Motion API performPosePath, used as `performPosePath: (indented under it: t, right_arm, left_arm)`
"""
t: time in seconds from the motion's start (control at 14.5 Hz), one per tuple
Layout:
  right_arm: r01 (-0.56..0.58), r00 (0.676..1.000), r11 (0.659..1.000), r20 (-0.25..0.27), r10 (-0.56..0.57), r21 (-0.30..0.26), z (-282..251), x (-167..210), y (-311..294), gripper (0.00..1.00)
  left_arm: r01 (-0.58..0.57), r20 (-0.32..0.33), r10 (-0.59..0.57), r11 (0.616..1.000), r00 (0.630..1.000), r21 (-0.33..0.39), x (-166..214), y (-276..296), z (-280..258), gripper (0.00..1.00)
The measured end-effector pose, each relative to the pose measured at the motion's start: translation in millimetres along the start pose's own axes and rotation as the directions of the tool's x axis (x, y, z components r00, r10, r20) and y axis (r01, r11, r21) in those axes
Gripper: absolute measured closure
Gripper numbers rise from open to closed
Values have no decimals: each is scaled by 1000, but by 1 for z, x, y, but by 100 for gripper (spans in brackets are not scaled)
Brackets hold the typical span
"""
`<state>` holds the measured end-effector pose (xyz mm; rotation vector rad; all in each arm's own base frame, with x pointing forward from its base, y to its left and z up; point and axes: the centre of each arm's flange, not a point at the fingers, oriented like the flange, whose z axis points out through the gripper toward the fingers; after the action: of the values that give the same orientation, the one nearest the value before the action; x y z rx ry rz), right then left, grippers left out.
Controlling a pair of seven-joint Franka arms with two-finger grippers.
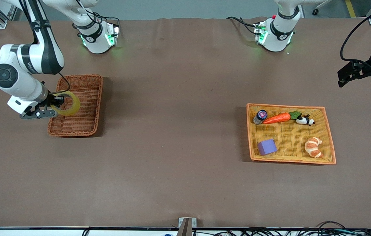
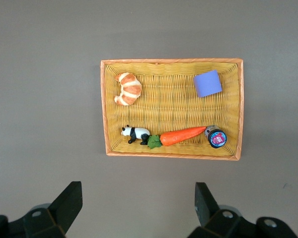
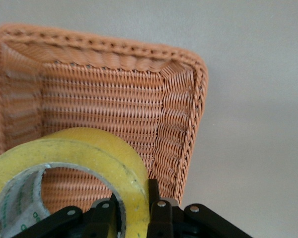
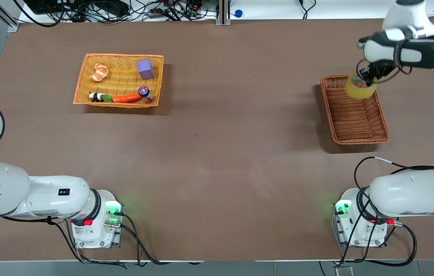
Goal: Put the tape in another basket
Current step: 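Carry the tape roll with the right gripper over the brown basket, then lower the tape into the brown basket and open the right gripper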
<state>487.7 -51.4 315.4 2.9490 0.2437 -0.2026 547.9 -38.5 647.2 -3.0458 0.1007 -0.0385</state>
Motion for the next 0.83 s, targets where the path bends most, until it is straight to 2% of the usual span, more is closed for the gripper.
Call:
performPosePath:
  t: [0.21, 0.41, 0.83]
  right_arm:
    - [0, 998, 1000, -63, 2, 22, 43, -23, -7, 78]
    - [6, 993, 999, -116, -2, 33, 64, -35, -17, 78]
    - [17, 989, 999, -149, -10, 46, 98, -38, -27, 78]
  left_arm:
    - [0, 0, 0, 1000, 1000, 0, 0, 0, 0, 0]
    - [0, -1, 0, 1000, 1000, 0, 0, 0, 0, 0]
    - [0, -1, 0, 1000, 1000, 0, 0, 0, -1, 0]
